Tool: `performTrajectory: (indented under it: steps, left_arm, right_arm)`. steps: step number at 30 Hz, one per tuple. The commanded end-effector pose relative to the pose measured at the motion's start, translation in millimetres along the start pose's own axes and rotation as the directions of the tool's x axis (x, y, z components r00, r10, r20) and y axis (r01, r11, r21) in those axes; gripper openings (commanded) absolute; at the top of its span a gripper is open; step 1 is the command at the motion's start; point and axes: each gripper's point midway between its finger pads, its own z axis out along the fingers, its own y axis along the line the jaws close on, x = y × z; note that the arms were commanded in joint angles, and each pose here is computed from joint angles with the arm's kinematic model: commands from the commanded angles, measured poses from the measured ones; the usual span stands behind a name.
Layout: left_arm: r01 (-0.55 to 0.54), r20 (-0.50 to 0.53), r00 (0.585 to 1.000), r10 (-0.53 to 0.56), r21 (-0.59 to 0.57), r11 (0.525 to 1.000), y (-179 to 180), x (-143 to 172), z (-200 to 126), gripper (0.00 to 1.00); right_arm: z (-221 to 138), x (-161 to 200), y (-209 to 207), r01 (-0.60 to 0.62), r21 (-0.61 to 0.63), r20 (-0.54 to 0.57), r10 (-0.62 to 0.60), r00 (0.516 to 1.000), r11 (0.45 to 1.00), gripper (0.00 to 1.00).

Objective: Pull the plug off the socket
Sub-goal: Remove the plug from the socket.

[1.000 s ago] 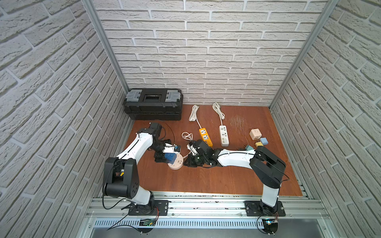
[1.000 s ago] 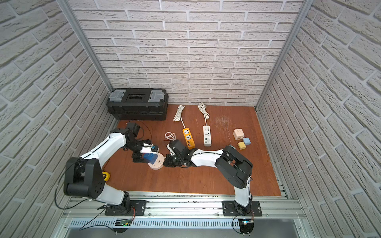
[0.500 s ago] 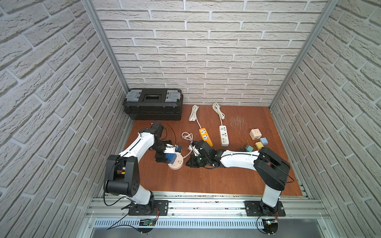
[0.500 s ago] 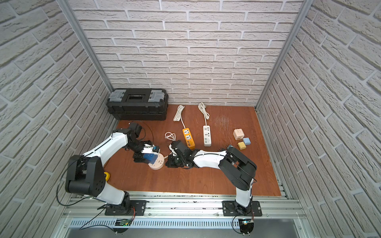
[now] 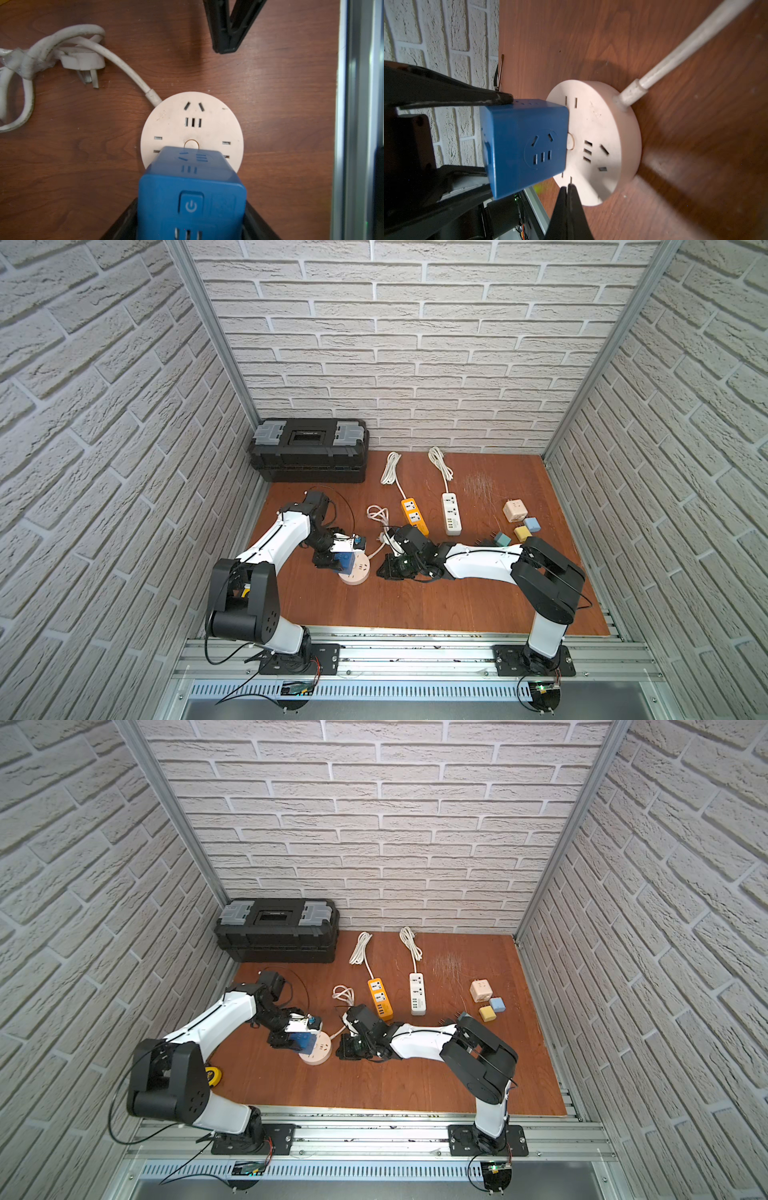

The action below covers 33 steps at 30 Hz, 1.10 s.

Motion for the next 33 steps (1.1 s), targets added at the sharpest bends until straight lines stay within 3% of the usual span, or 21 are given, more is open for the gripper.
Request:
performTrajectory:
  steps: [1,8,13,15,21,23,29,31,33]
  left_arm:
    - [-0.051,-0.144,0.99,0.015,-0.249,0.967,62.8,23.8,18.6,0.0]
    - [-0.069,-0.129,0.991,0.039,-0.236,0.969,56.1,20.5,16.8,0.0]
    - [-0.11,-0.082,0.992,0.095,-0.211,0.971,40.5,12.0,9.0,0.0]
    - [-0.137,-0.056,0.99,0.129,-0.194,0.971,30.2,7.7,4.1,0.0]
    - [-0.203,0.026,0.977,0.21,-0.152,0.967,3.0,2.3,-17.5,0.34]
    - [-0.206,0.069,0.974,0.218,-0.142,0.968,-3.5,0.9,-29.5,0.41]
    - [-0.187,0.152,0.966,0.21,-0.154,0.97,-8.7,3.3,-61.3,0.47]
    - [-0.175,0.165,0.965,0.202,-0.164,0.971,-6.5,4.2,-66.8,0.48]
    - [-0.162,0.16,0.968,0.194,-0.192,0.968,-1.4,6.2,-69.3,0.48]
  right_arm:
    - [-23.4,6.0,10.8,0.103,0.001,-0.011,-0.103,0.995,0.995,0.93]
    - [-59.1,39.1,49.4,0.359,-0.065,-0.121,-0.365,0.923,0.931,0.92]
    - [-79.7,85.6,77.0,0.521,-0.204,-0.207,-0.557,0.804,0.828,0.9]
    - [-89.7,108.5,89.1,0.583,-0.272,-0.227,-0.64,0.734,0.765,0.89]
    - [-114.7,183.3,118.7,0.674,-0.496,-0.23,-0.832,0.505,0.547,0.89]
    - [-124.0,210.9,126.6,0.683,-0.57,-0.215,-0.885,0.413,0.457,0.88]
    - [-153.4,295.3,135.3,0.678,-0.714,-0.14,-0.984,0.11,0.178,0.86]
    - [-157.8,317.1,135.4,0.667,-0.734,-0.123,-0.991,0.056,0.129,0.82]
    - [-156.1,334.3,134.7,0.655,-0.742,-0.143,-0.988,0.049,0.14,0.7]
